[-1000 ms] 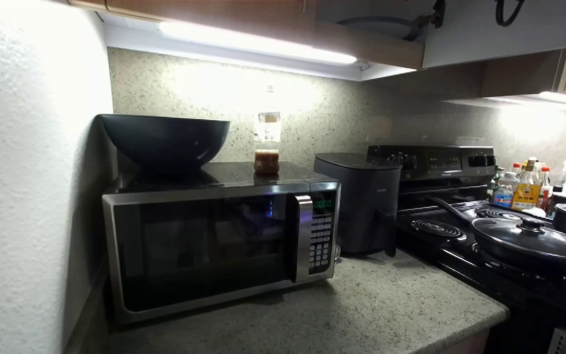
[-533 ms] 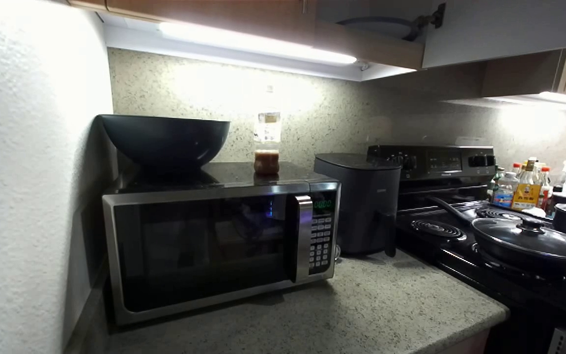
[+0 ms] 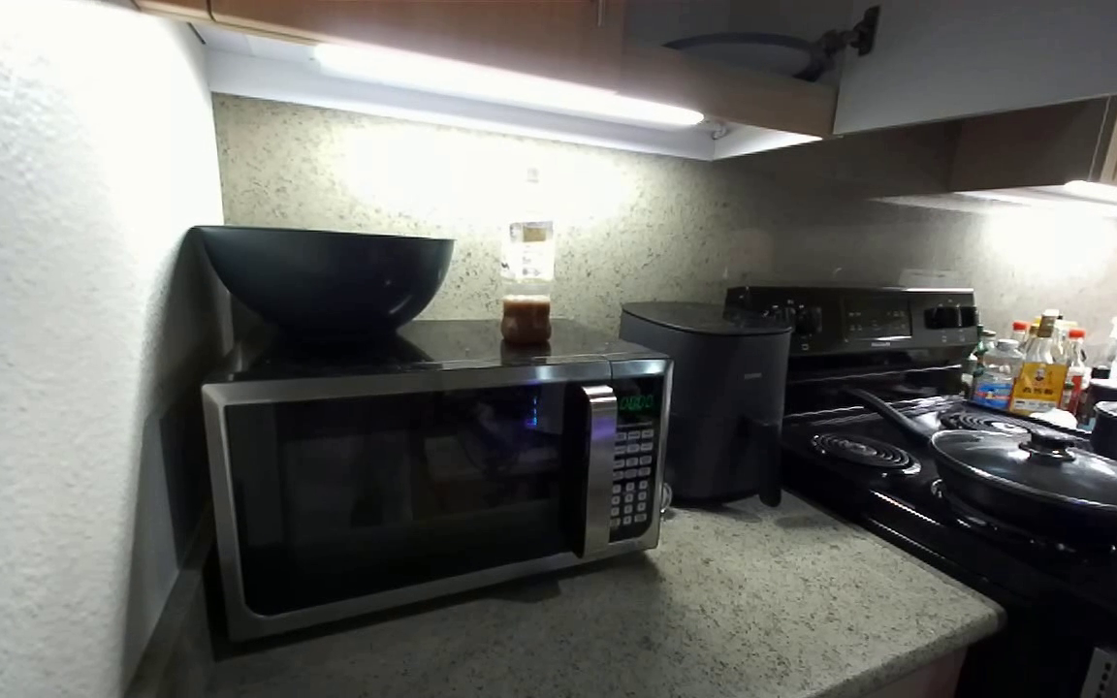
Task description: Take the plastic object in the top cabinet and put it on the counter
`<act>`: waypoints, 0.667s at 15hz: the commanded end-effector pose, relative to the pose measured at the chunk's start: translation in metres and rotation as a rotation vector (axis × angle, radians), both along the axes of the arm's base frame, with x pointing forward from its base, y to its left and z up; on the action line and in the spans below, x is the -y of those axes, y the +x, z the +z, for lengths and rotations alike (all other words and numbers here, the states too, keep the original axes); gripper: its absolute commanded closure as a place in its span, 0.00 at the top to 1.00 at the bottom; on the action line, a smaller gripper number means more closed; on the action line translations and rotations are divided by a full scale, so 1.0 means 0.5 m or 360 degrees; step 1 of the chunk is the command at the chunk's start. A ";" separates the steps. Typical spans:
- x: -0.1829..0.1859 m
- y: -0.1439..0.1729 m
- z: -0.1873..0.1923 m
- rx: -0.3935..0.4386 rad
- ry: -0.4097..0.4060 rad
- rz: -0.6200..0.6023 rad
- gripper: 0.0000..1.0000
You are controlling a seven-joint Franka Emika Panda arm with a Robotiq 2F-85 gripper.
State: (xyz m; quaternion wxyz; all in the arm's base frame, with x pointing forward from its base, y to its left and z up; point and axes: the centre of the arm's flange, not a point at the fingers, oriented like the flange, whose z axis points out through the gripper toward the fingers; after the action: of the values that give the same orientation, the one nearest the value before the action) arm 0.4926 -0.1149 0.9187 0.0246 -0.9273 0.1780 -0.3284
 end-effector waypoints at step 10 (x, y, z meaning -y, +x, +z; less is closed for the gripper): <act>-0.098 0.080 -0.011 0.0180 0.0342 0.0253 1.00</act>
State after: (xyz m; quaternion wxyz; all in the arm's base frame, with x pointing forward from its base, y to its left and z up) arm 0.5327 -0.0661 0.9135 0.1597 -0.9105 0.1363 -0.3562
